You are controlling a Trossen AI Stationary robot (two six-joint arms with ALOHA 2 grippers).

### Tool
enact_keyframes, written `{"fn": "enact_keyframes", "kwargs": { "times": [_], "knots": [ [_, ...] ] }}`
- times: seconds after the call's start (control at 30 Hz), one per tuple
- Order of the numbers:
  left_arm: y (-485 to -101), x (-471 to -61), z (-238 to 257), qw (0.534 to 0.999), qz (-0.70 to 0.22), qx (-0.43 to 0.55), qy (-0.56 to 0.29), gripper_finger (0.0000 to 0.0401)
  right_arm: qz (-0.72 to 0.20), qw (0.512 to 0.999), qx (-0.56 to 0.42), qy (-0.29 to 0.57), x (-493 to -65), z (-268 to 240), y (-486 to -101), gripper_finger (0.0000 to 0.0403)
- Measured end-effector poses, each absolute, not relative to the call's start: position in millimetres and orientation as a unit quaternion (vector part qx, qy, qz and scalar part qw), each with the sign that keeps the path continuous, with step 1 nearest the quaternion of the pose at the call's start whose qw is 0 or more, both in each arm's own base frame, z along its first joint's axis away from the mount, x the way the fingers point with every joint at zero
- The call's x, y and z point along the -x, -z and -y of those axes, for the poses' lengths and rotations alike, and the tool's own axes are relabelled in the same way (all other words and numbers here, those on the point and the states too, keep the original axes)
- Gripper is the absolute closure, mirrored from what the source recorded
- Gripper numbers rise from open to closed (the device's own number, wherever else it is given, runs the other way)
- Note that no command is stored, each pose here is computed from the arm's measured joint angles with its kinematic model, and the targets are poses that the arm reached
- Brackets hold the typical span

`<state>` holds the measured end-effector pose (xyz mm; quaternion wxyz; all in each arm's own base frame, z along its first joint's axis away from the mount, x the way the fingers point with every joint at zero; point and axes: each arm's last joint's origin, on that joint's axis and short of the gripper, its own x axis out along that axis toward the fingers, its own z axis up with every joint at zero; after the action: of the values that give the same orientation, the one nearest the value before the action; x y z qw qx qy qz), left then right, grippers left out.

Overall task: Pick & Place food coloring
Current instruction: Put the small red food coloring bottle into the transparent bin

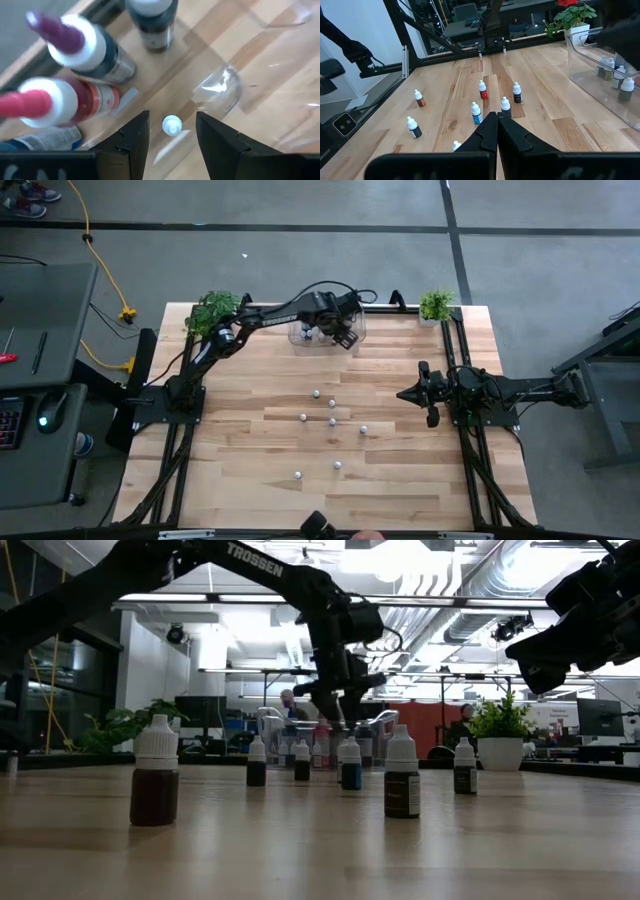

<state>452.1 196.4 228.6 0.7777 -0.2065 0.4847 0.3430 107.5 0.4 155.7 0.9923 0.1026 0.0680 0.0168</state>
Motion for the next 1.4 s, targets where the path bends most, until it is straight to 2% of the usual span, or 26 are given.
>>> {"fn": "enact_keyframes", "kwargs": {
  "times": [0.13,0.3,0.63,0.97,1.4],
  "knots": [
    [-253.9,-449.6,-192.5,0.794,-0.472,0.191,-0.332,0.0245,-0.068,0.992,-0.102,-0.017,-107.5,-0.4,-155.8,0.0402],
    [-303.7,-442.4,-178.1,0.819,-0.449,0.165,-0.317,0.0245,-0.068,0.992,-0.102,-0.017,-107.5,-0.4,-155.8,0.0402],
    [-365.0,-406.3,-122.2,0.829,-0.464,0.117,-0.288,0.0245,-0.067,0.992,-0.102,-0.017,-107.5,-0.4,-155.9,0.0402],
    [-385.2,-374.5,-65.3,0.799,-0.544,0.084,-0.241,0.0245,-0.07,0.992,-0.102,-0.017,-108.0,-0.4,-155.6,0.0402],
    [-388.8,-357.9,-23.4,0.796,-0.559,0.071,-0.223,0.0245,-0.069,0.992,-0.103,-0.017,-108.0,-0.4,-155.6,0.0402]
  ]
}}
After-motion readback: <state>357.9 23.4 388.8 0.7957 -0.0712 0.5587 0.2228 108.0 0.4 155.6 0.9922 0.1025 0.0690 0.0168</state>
